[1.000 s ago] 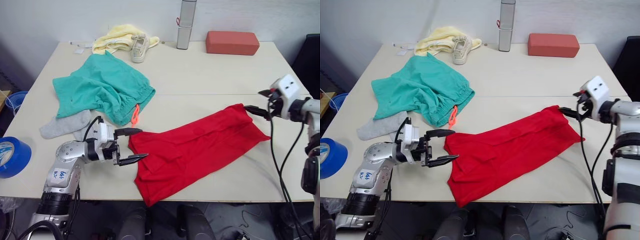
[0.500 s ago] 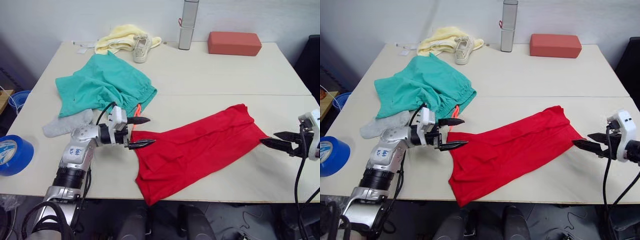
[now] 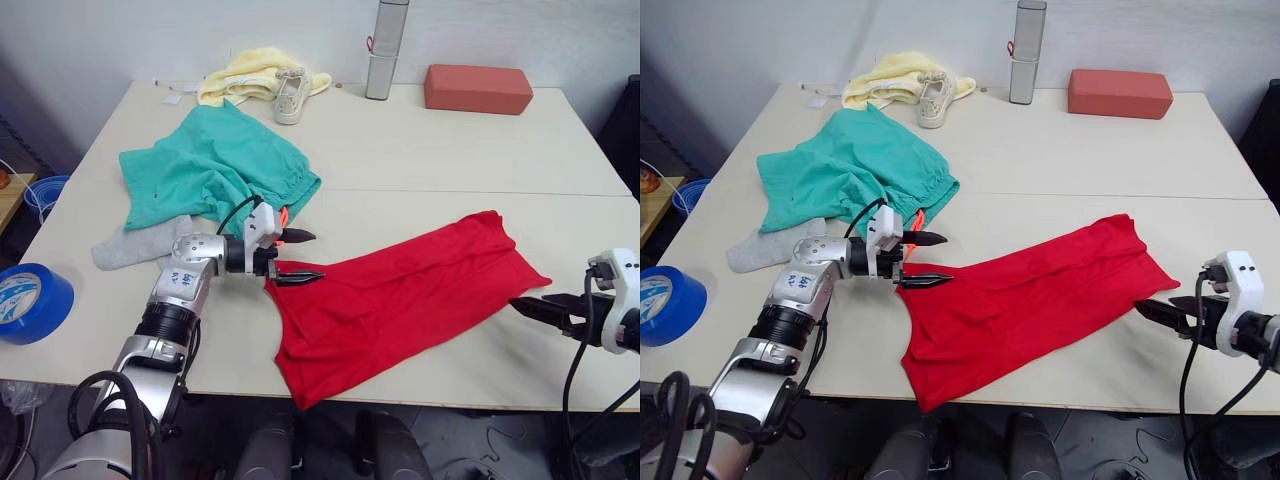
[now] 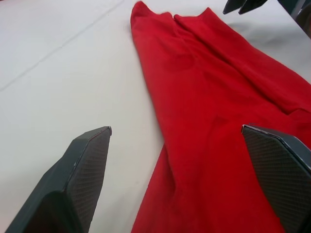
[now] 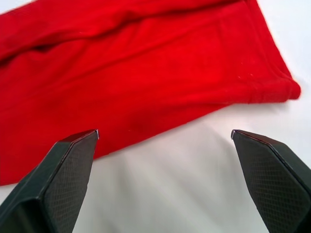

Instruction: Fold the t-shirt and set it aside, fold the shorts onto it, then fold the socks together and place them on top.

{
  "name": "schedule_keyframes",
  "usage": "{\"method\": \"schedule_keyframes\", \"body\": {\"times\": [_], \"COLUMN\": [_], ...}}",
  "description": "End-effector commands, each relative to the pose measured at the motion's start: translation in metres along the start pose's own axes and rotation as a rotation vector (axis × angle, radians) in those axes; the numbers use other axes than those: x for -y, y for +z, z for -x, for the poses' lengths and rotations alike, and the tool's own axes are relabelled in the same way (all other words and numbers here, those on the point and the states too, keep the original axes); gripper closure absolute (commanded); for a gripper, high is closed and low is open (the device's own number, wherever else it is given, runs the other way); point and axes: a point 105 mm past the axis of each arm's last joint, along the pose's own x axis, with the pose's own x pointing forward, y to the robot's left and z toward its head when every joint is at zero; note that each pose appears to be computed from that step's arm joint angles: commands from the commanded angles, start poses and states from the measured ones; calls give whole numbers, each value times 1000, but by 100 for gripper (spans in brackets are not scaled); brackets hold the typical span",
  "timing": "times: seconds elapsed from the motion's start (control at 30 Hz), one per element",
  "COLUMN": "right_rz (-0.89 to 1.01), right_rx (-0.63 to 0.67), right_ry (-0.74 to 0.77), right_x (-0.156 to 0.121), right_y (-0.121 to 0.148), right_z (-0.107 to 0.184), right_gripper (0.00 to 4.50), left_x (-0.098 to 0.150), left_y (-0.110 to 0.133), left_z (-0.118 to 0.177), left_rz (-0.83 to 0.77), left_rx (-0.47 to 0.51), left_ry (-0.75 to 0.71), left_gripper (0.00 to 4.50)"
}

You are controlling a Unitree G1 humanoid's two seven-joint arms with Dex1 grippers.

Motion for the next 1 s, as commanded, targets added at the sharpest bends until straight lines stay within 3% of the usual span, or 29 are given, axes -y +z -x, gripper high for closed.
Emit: {"method": "schedule_keyframes", "body": {"times": [0.03,0.3,0.6,1.0], "right_rz": [22,3,-38,-44], "right_rx": [51,67,58,31], "right_ry": [2,-8,-46,-58], "right_x": [-8,-9,-8,-8], "right_y": [8,8,13,8], "right_z": [1,-3,-18,-22], "right_gripper": [5,5,5,5], "left_x": [-4,-13,-17,-11], "left_y": [2,-9,-19,-23], "left_z": [-4,-3,-3,-1], "left_rz": [-50,12,61,104], "left_rx": [-18,-80,-238,-275], "left_ry": [2,54,11,-55], "left_gripper": [0,0,0,0]}}
